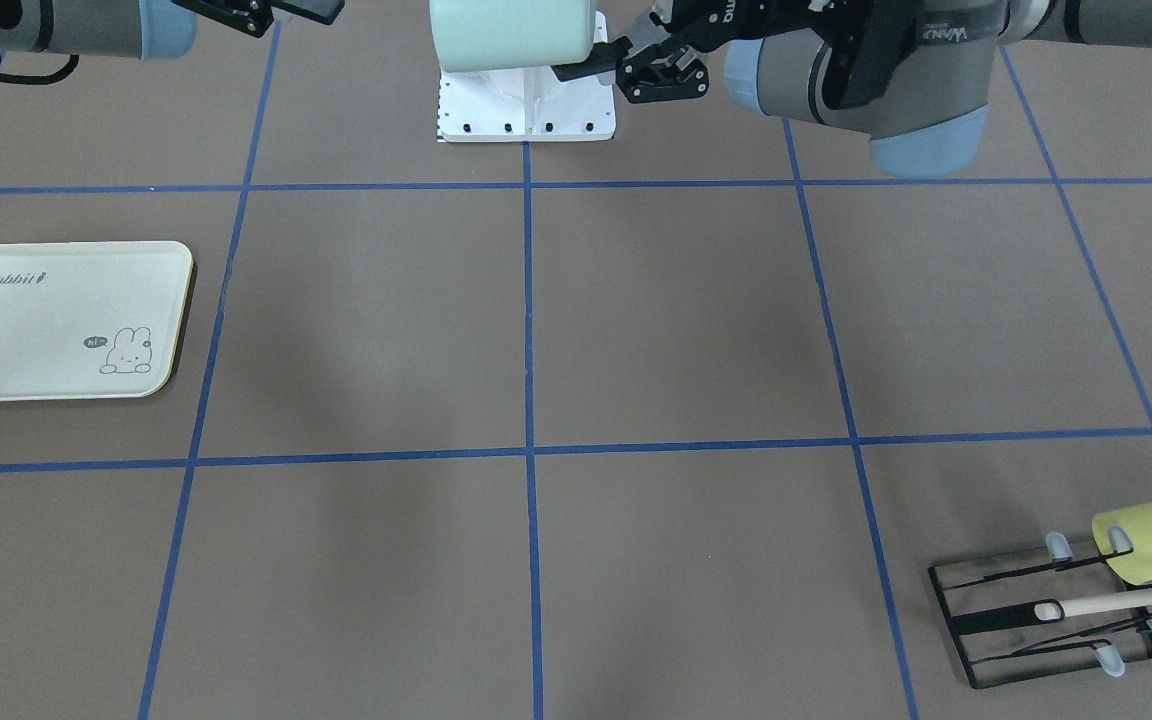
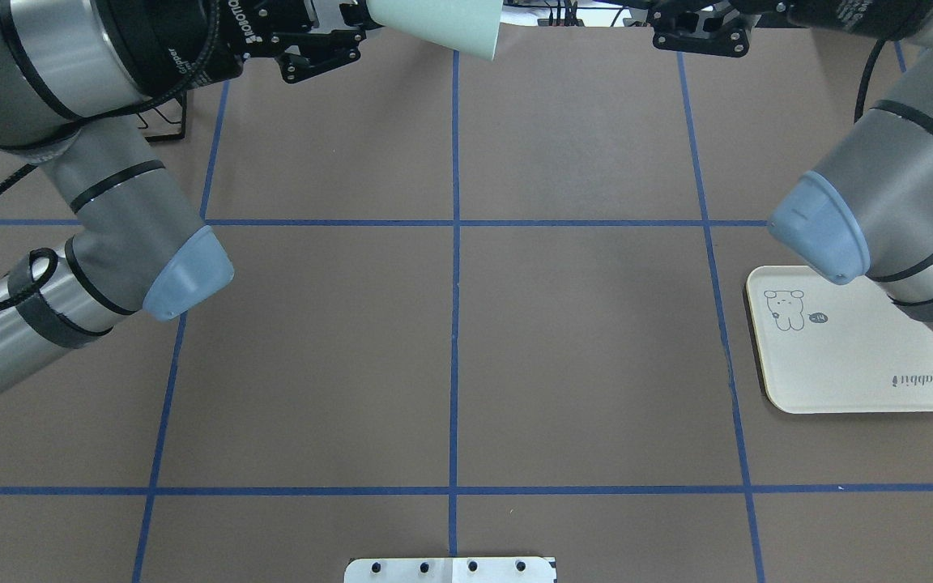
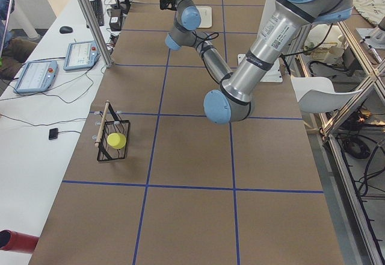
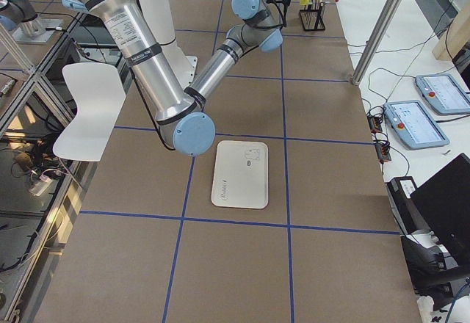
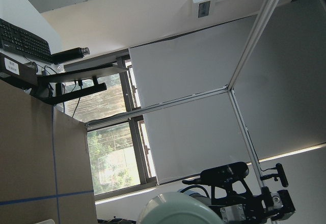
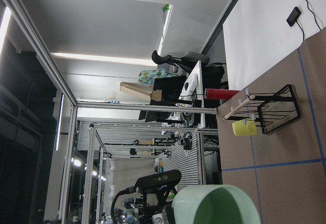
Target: Left arm grabs green cup and hands to right arm on tray
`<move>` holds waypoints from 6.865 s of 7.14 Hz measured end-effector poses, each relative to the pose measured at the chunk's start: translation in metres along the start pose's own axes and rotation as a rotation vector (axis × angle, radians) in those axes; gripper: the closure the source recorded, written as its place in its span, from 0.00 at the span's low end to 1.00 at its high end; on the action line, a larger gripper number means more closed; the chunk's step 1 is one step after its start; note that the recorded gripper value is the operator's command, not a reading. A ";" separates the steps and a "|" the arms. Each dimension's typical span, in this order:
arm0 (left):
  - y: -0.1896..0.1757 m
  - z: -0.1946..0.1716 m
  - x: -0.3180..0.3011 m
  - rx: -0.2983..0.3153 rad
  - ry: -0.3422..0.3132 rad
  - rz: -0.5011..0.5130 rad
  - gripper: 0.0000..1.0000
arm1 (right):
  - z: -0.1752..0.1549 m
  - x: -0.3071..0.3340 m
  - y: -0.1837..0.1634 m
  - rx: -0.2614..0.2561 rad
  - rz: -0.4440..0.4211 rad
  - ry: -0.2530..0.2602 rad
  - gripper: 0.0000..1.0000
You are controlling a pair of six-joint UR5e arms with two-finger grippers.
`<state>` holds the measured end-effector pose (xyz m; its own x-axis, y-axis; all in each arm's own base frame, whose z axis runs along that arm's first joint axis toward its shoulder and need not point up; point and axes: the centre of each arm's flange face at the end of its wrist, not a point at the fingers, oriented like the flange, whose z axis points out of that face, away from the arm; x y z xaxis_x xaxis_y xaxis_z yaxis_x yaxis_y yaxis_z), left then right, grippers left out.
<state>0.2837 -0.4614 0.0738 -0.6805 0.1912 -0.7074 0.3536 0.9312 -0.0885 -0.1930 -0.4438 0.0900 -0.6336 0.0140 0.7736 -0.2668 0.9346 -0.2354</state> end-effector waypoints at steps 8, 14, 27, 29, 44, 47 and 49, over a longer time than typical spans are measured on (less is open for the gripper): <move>0.011 0.008 -0.006 -0.019 -0.002 -0.028 1.00 | 0.009 0.007 0.017 -0.081 -0.038 0.018 0.04; 0.033 0.023 0.001 -0.061 0.029 -0.048 1.00 | 0.013 0.006 0.033 -0.107 -0.057 -0.029 0.13; 0.037 0.025 0.005 -0.066 0.030 -0.044 1.00 | 0.015 0.013 0.032 -0.082 -0.107 -0.029 0.57; 0.037 0.025 0.005 -0.065 0.029 -0.044 1.00 | 0.016 0.015 0.032 -0.082 -0.108 -0.015 0.62; 0.023 0.034 -0.009 -0.021 -0.080 0.010 0.00 | -0.014 0.031 -0.028 -0.046 -0.206 0.325 1.00; 0.012 0.023 -0.049 0.006 -0.253 0.143 0.00 | -0.040 0.062 -0.079 0.022 -0.255 0.618 1.00; 0.003 0.018 -0.079 -0.004 -0.429 0.213 0.00 | -0.088 0.094 -0.108 0.047 -0.308 0.770 1.00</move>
<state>0.3502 -0.4798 0.1165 -0.2666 0.2330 -0.9352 0.4533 0.8866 0.0917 -0.1596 -0.5123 0.2395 0.1431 0.0153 0.9896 -0.3883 0.9206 0.0420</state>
